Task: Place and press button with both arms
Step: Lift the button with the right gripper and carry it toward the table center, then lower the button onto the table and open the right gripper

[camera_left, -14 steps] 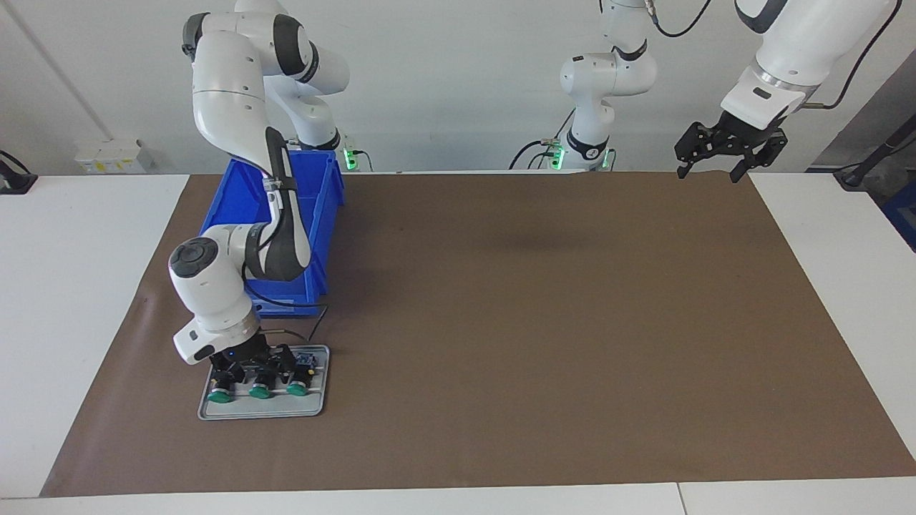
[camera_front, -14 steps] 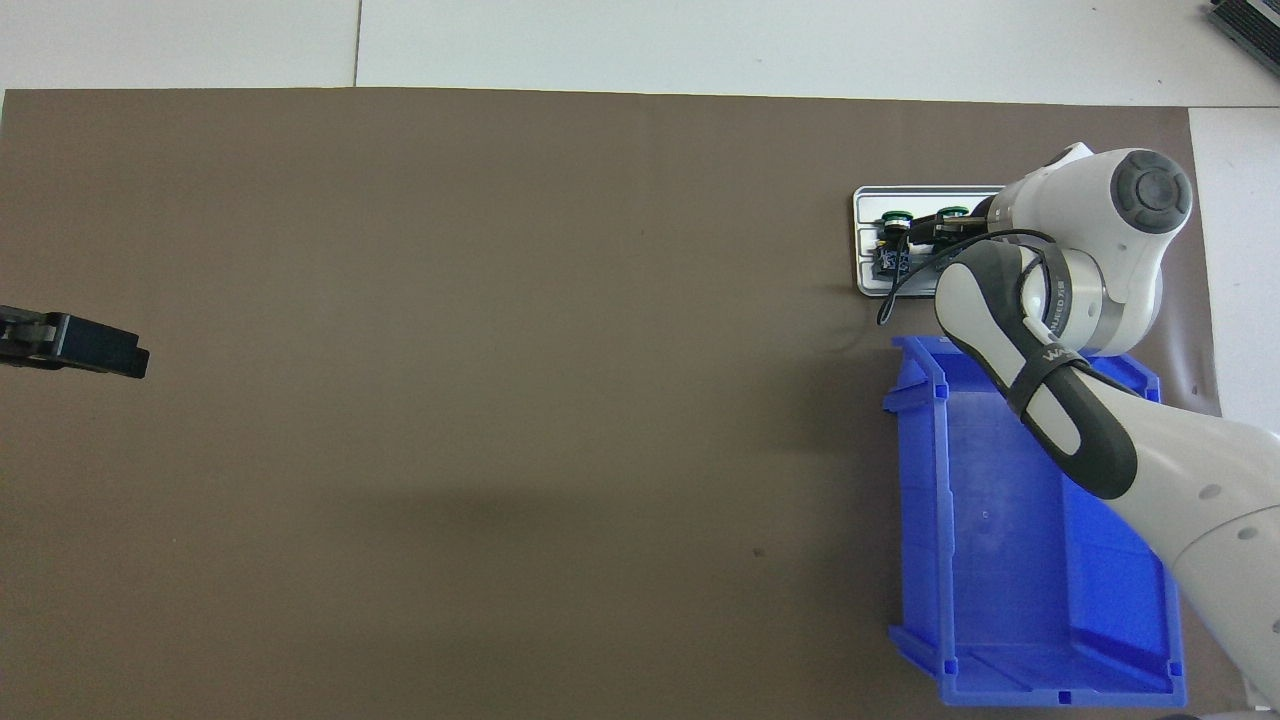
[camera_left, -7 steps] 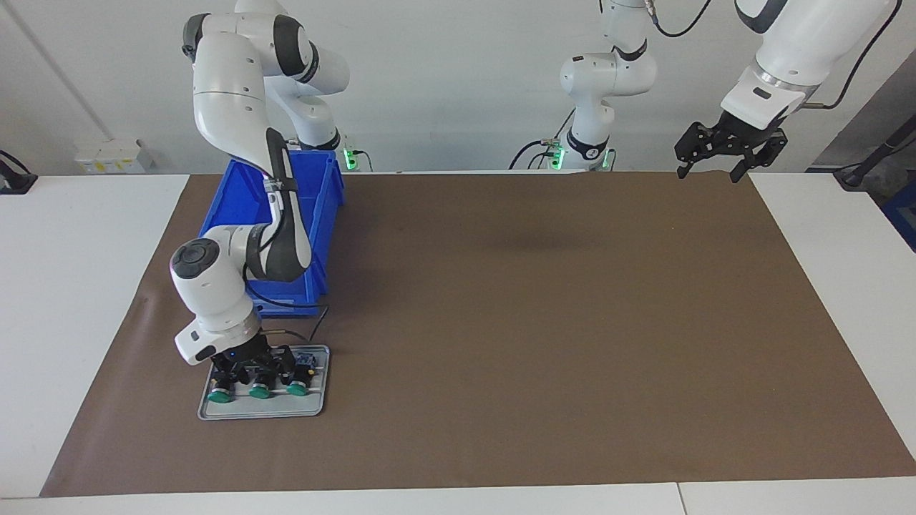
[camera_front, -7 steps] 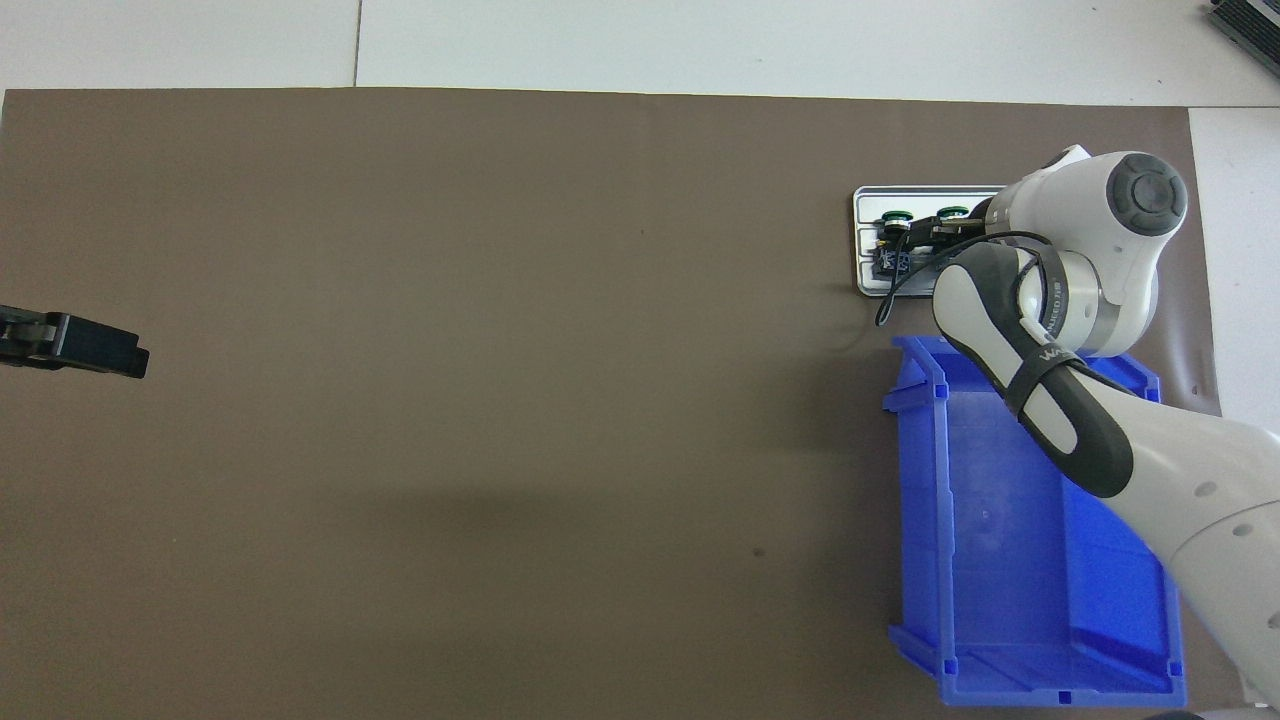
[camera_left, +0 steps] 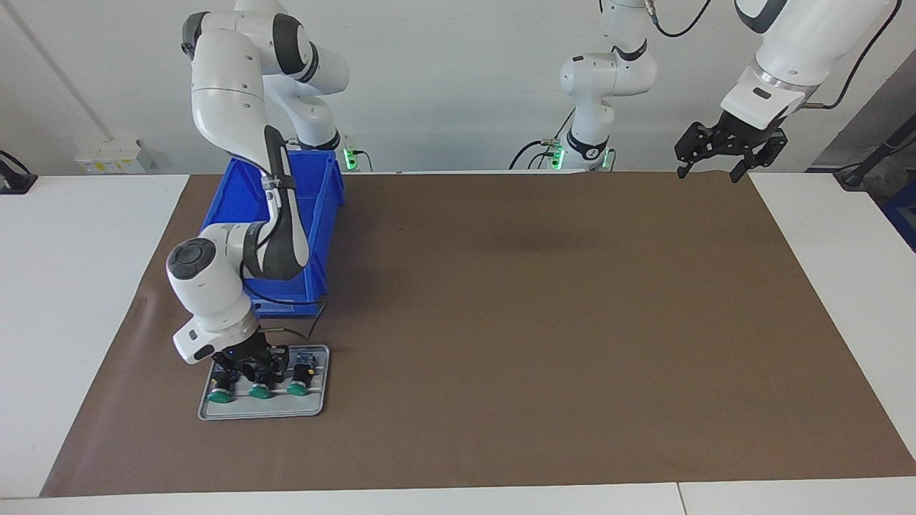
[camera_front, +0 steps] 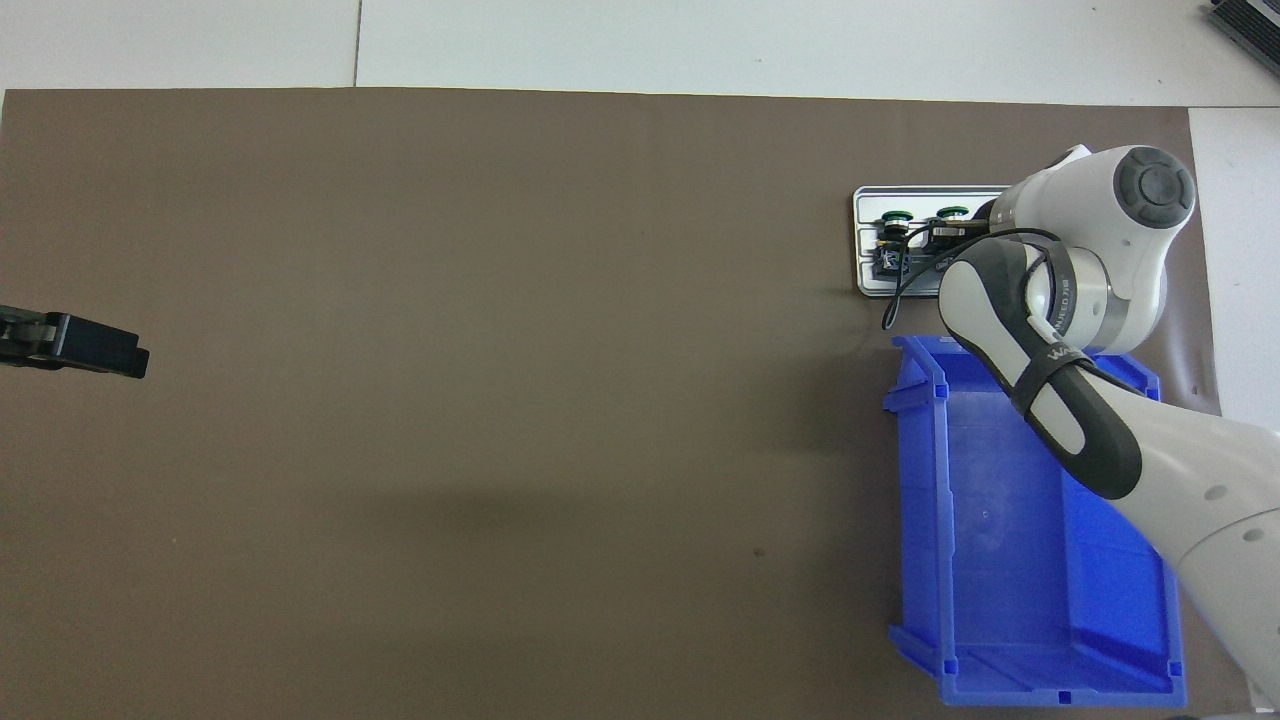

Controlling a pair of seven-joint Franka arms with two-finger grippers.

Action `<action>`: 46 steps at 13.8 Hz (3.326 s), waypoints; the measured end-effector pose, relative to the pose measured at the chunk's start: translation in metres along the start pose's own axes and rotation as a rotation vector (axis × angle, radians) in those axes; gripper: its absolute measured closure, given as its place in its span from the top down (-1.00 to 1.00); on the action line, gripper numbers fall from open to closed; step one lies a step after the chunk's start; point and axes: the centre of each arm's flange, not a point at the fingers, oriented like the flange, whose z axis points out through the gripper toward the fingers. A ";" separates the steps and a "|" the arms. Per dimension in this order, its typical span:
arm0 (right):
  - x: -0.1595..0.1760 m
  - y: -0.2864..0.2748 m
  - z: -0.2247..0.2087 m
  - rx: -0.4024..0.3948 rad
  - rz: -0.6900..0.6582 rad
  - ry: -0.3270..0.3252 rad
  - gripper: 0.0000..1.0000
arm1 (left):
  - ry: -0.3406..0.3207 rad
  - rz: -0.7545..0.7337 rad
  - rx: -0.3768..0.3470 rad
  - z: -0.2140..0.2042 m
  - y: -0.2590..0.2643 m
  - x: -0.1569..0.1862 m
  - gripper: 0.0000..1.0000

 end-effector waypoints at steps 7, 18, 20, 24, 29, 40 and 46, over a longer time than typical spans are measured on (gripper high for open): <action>0.032 -0.021 -0.088 0.013 0.219 -0.027 -0.35 | 0.000 0.000 0.000 0.000 0.000 0.000 1.00; -0.004 -0.226 -0.151 0.060 1.198 -0.052 -0.35 | 0.000 0.000 0.000 0.000 0.000 0.000 1.00; -0.025 -0.275 -0.154 0.056 1.310 -0.058 -0.35 | 0.000 0.000 0.000 0.000 0.000 0.000 1.00; -0.071 -0.348 -0.143 0.003 1.468 -0.024 -0.35 | 0.000 0.000 0.000 0.000 0.000 0.000 1.00; -0.120 -0.420 -0.091 -0.021 1.517 0.025 -0.35 | 0.000 0.000 0.000 0.000 0.000 0.000 1.00; -0.169 -0.466 -0.045 -0.038 1.524 0.010 -0.35 | 0.000 0.000 0.000 0.000 0.000 0.000 1.00; -0.179 -0.465 -0.030 -0.036 1.531 0.006 -0.35 | 0.000 0.000 0.000 0.000 0.000 0.000 1.00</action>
